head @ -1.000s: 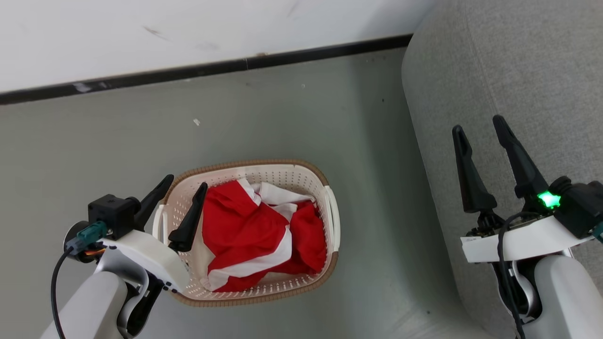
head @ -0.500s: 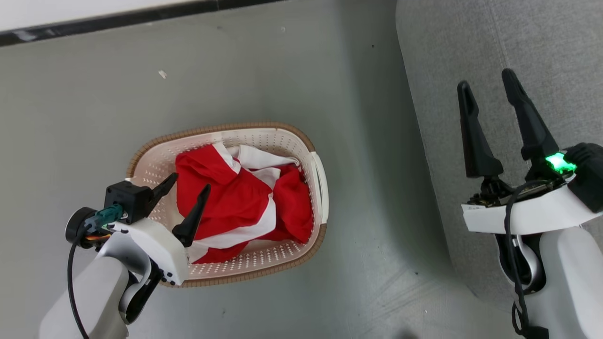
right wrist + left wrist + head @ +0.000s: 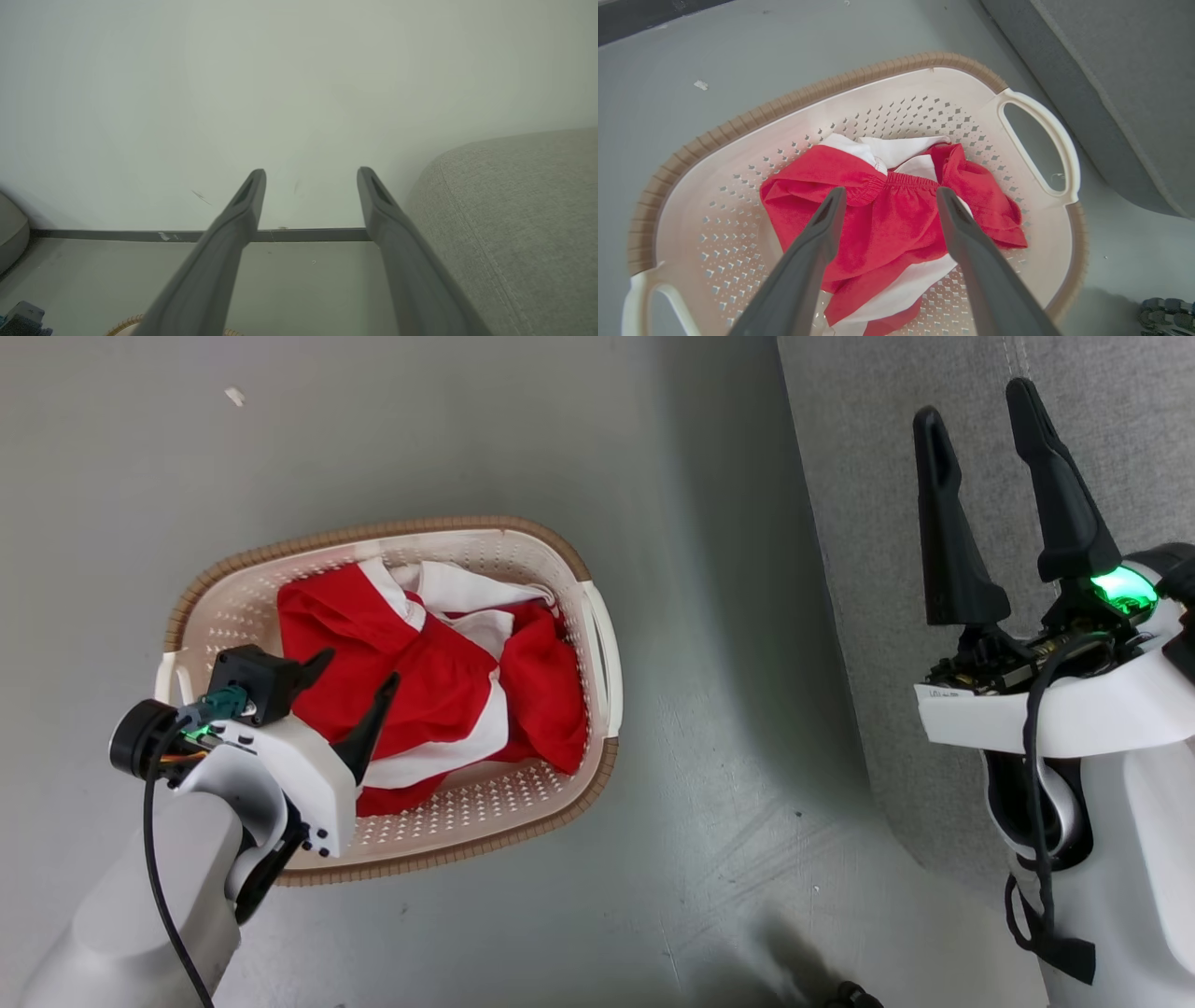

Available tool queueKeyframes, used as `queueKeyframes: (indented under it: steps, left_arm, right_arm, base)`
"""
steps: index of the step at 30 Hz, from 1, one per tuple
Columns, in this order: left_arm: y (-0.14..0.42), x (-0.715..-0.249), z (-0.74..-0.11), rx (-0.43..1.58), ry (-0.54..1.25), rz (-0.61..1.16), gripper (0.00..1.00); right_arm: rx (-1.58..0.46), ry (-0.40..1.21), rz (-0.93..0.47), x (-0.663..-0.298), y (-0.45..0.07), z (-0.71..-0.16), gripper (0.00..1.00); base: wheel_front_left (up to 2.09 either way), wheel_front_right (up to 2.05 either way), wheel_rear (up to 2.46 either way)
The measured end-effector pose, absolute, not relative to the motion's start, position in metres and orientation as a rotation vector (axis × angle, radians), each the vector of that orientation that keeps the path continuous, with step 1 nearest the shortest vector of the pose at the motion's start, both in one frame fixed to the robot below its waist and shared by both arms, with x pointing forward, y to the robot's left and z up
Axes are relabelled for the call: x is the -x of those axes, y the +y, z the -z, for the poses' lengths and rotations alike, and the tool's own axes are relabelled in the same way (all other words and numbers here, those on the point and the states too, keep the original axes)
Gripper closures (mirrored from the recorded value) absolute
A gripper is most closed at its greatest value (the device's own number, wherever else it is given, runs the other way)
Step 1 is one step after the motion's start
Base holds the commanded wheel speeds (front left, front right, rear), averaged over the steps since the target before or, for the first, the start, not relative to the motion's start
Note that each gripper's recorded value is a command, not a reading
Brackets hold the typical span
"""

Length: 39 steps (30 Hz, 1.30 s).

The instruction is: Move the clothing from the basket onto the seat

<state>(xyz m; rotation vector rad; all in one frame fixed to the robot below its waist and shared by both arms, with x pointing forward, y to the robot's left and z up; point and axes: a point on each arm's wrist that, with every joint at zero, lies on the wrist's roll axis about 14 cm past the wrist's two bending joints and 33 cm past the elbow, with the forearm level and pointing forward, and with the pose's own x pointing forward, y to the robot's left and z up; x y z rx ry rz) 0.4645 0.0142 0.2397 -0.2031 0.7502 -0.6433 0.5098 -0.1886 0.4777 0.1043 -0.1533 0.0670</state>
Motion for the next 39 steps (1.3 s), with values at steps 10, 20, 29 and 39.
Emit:
queueKeyframes:
  steps: [10,20,29,39]
  left_arm:
    - [0.010,-0.453,-0.188,0.139,0.875,0.681,0.00]
    - [0.010,-0.450,-0.146,0.072,0.955,0.720,0.00]
    - [0.003,-0.448,-0.117,0.029,1.008,0.754,0.00]
    - [0.001,-0.444,-0.085,-0.032,1.083,0.779,0.00]
  right_arm:
    - [-0.109,-0.151,-0.077,-0.522,-0.189,-0.467,0.00]
    - [-0.105,-0.122,-0.063,-0.527,-0.197,-0.450,0.00]
    - [-0.128,-0.100,-0.064,-0.531,-0.198,-0.437,0.00]
    - [-0.132,-0.104,-0.073,-0.540,-0.200,-0.433,0.00]
  base:
    - [0.00,0.00,0.00]
    - [0.00,0.00,0.00]
    - [0.00,0.00,0.00]
    - [0.00,0.00,0.00]
